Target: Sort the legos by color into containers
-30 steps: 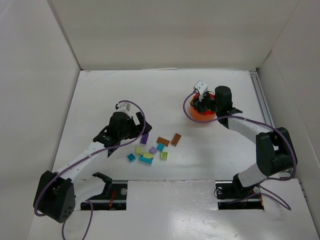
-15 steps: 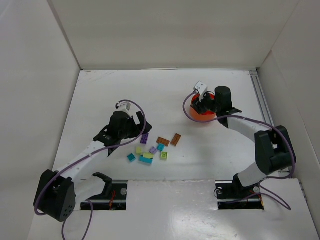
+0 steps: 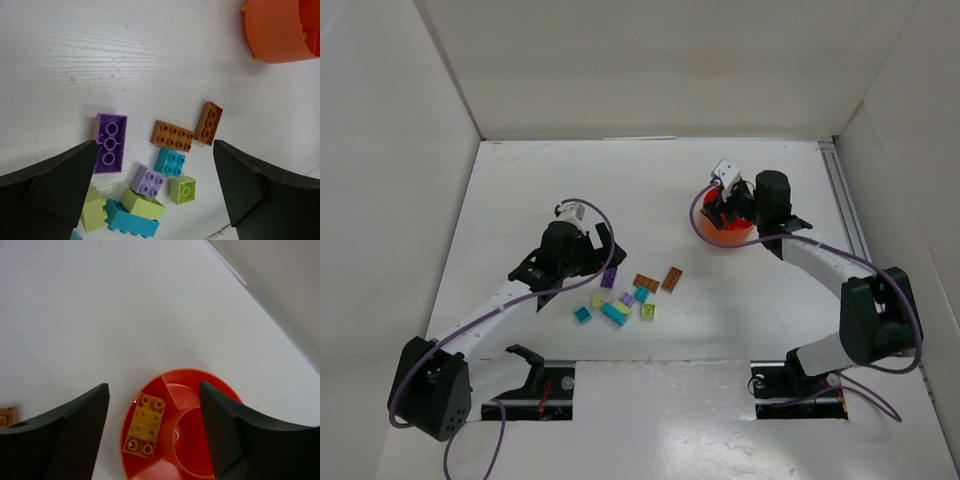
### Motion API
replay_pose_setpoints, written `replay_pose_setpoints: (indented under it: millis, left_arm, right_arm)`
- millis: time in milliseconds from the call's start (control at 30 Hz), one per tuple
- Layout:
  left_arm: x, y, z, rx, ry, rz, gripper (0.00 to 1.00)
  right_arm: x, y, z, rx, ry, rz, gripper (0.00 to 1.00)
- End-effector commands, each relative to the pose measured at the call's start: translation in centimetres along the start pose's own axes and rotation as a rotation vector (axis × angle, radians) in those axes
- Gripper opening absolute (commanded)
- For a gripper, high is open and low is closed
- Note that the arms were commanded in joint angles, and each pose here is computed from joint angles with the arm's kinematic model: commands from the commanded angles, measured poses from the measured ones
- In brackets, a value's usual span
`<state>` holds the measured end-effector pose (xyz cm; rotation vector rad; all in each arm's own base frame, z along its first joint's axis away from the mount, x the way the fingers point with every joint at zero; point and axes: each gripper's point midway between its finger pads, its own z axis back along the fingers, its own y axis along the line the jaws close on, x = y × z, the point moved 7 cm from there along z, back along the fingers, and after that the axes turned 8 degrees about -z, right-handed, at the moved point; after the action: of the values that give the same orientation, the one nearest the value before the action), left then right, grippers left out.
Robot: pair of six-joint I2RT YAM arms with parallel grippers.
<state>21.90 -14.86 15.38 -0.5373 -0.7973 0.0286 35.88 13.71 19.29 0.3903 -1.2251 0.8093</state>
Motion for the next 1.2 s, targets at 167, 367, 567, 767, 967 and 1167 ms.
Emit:
replay_pose_setpoints:
  millis: [167,367,567,767,967,1167]
  left_arm:
    - [0.6,-3.4,-0.1,-0.015,0.006,-0.126,1.00]
    - [0.2,-3.6,-0.2,0.081,0.009,-0.080,1.00]
    - [0.0,-1.1,-0.5,0.290,-0.025,-0.055,0.94]
    - [-0.4,-0.7,-1.8,0.302,0.000,-0.115,0.86]
    - [-1.3,0.9,-3.2,0.391,0.015,-0.151,0.72]
    - [-2.3,0.8,-4.5,0.353,0.075,-0.181,0.59]
  right_arm:
    - [5.3,1.9,4.5,-0.063,-0.104,-0.075,1.00]
    - [3.7,3.7,7.2,-0.144,-0.028,-0.169,1.00]
    - [1.5,5.1,8.9,-0.189,0.062,-0.223,1.00]
    - [0.5,5.0,11.1,-0.304,0.126,-0.267,1.00]
    - [0.1,5.0,12.2,-0.361,0.154,-0.292,1.00]
    - [-0.1,4.9,13.0,-0.392,0.155,-0.303,1.00]
